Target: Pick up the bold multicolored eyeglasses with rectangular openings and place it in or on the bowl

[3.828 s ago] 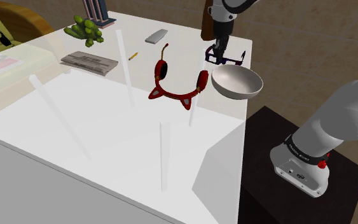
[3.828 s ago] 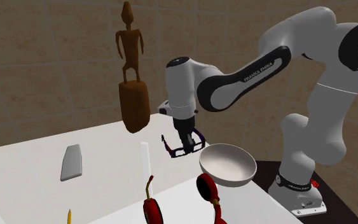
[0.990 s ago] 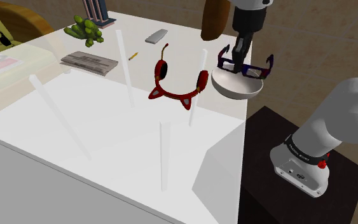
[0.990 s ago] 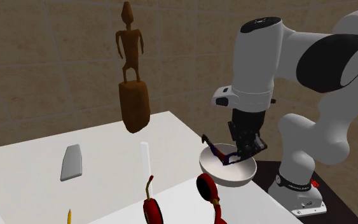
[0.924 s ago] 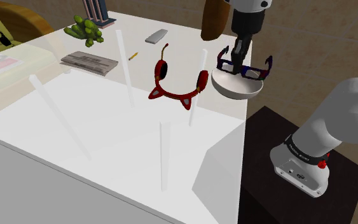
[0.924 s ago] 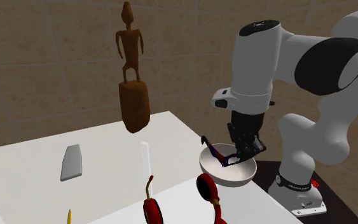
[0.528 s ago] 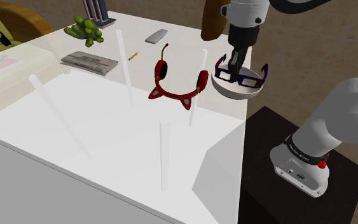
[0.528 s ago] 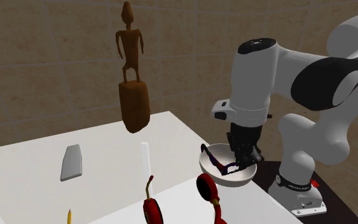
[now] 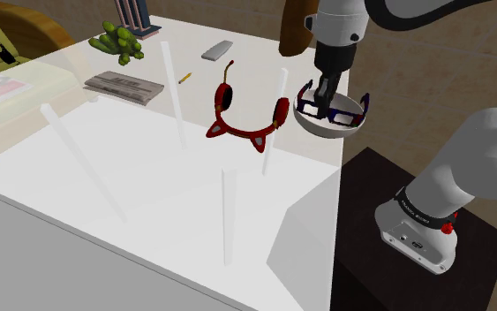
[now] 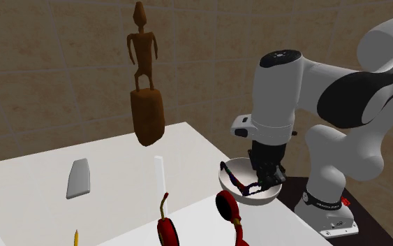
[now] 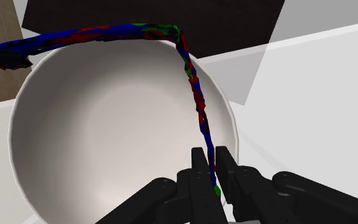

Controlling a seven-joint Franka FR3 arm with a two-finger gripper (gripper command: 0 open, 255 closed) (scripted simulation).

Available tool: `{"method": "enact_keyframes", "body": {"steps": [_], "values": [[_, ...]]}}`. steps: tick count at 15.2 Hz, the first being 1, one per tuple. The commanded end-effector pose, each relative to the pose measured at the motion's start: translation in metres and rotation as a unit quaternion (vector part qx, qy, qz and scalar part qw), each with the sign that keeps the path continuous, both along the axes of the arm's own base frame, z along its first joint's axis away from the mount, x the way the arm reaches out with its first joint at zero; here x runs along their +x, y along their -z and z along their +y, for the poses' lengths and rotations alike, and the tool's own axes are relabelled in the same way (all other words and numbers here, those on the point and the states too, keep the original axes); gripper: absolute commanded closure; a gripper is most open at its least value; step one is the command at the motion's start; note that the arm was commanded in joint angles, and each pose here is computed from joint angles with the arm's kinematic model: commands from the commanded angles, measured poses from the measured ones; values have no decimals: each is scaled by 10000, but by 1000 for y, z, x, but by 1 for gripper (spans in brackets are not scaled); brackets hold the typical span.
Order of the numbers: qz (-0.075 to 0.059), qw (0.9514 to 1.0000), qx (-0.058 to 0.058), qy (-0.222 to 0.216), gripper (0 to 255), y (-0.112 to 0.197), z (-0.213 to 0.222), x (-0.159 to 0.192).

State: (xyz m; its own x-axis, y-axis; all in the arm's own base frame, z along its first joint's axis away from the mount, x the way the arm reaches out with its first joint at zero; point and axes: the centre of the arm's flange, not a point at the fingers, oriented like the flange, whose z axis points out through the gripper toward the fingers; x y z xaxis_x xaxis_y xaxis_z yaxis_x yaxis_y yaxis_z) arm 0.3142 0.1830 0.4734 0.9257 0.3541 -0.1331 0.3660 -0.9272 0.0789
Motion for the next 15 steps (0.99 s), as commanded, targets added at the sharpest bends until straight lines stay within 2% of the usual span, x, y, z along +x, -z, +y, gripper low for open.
{"method": "enact_keyframes", "body": {"steps": [1, 2, 7, 11, 15], "values": [[1, 10000, 0, 0, 255, 0, 0, 0], [1, 10000, 0, 0, 0, 0, 0, 0], [1, 10000, 0, 0, 0, 0, 0, 0], [1, 10000, 0, 0, 0, -49, 6, 5], [1, 10000, 0, 0, 0, -49, 6, 5]]}}
